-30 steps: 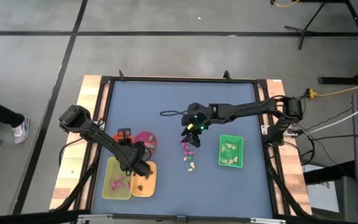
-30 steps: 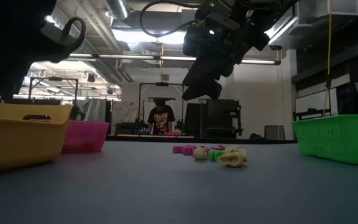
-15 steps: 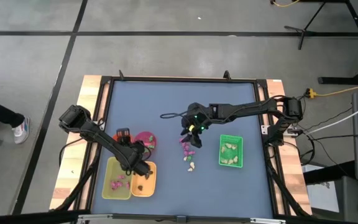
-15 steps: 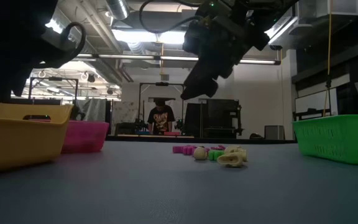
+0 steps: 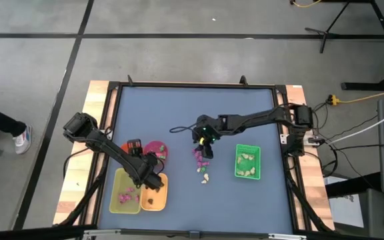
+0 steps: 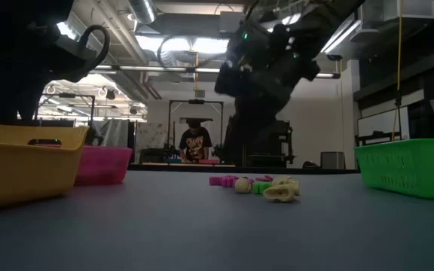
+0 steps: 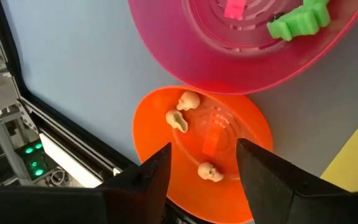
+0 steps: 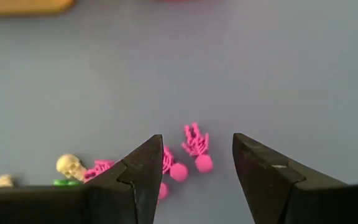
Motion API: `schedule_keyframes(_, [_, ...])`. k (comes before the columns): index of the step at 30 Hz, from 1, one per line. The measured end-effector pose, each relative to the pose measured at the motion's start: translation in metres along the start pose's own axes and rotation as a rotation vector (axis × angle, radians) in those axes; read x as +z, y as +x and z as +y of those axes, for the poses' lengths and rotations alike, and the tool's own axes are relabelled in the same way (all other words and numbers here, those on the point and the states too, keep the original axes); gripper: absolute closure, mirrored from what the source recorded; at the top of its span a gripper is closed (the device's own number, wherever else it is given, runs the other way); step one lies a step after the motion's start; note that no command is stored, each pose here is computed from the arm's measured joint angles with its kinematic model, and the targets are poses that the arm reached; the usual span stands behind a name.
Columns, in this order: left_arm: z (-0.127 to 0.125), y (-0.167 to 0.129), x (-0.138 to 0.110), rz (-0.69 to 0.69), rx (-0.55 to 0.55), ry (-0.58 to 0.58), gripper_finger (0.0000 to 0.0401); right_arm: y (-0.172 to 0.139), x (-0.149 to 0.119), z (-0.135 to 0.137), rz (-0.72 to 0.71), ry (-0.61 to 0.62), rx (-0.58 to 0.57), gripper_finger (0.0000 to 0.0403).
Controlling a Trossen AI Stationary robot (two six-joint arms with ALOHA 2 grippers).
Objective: Sort Halloween decoration
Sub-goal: Put the pink skeleton toy into the light yellow bin
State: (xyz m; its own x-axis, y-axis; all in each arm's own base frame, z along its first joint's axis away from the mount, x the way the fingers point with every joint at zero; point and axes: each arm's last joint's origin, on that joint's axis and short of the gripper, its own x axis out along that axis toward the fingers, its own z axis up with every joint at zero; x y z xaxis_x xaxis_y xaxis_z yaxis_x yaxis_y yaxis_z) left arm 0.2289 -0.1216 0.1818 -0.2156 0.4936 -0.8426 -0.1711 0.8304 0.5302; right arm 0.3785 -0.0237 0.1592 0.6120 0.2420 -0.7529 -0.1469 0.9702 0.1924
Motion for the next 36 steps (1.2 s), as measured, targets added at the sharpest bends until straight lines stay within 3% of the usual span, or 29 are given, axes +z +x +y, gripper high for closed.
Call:
schedule_keyframes(8, [0.0,0.0,0.0,-0.005,-0.005,-0.002,0.0237,0.029,-0.011,0.006,0.04,-0.047,0.019,0.021])
schedule_keyframes(15, [-0.002,0.0,0.001,-0.014,-0.016,-0.008,0.0237,0.037,-0.012,0.015,0.041,-0.101,-0.097,0.021])
schedule_keyframes(29, [-0.002,0.0,0.001,-0.014,-0.017,-0.008,0.0237,0.037,-0.013,0.013,0.056,-0.065,-0.163,0.021])
schedule_keyframes(36, [-0.002,0.0,0.002,-0.018,-0.021,-0.009,0.0237,0.036,-0.014,0.01,0.06,-0.013,-0.255,0.021])
